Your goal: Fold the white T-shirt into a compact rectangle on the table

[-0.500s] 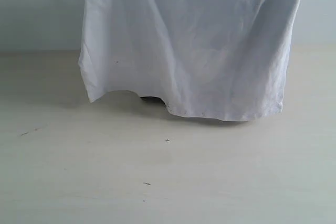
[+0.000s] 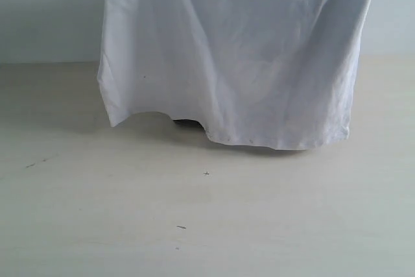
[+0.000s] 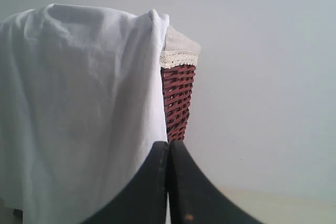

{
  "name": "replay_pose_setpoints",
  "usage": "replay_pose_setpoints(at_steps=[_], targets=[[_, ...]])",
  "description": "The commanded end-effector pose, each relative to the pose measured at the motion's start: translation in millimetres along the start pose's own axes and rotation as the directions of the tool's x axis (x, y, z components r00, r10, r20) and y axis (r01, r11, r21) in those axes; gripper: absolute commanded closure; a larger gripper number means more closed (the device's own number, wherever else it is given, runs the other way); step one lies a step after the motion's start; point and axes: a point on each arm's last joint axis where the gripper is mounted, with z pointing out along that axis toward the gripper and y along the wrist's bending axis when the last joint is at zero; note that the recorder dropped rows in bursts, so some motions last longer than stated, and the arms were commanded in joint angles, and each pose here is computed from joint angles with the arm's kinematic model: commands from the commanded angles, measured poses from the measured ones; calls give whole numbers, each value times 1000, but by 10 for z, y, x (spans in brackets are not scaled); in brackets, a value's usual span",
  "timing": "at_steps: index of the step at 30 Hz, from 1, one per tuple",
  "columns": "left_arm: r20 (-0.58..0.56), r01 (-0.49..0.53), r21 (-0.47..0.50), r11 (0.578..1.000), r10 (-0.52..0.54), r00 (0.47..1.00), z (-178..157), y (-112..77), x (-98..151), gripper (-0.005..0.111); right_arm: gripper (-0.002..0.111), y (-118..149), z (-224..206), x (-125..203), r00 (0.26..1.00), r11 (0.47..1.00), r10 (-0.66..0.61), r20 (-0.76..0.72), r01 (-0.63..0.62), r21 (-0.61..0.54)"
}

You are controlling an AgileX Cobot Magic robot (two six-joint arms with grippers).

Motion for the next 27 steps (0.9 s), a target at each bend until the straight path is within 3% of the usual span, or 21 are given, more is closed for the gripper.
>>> replay_pose_setpoints(at_steps=[1,12,18,23,27], targets=[[7,11,-1,1000,-11,1000,-5,0,-7,107,108,6,-5,-7,1000,1000,-7,8,7,-6],[7,11,-1,1000,-11,1000,-5,0,-7,107,108,6,-5,-7,1000,1000,-7,8,7,-6],[6,11,2,1000,-11,1000,-5,-3,-7,107,108,20,-7,-12,990,990,138,10,-138,-34],[6,11,2,1000,-11,1000,-5,-3,-7,107,108,75,111,73,980,978,162,-116,-175,-111],[6,11,2,1000,-11,1000,-5,-3,-7,107,108,83,304,310,931,982,98,-352,-147,-117]])
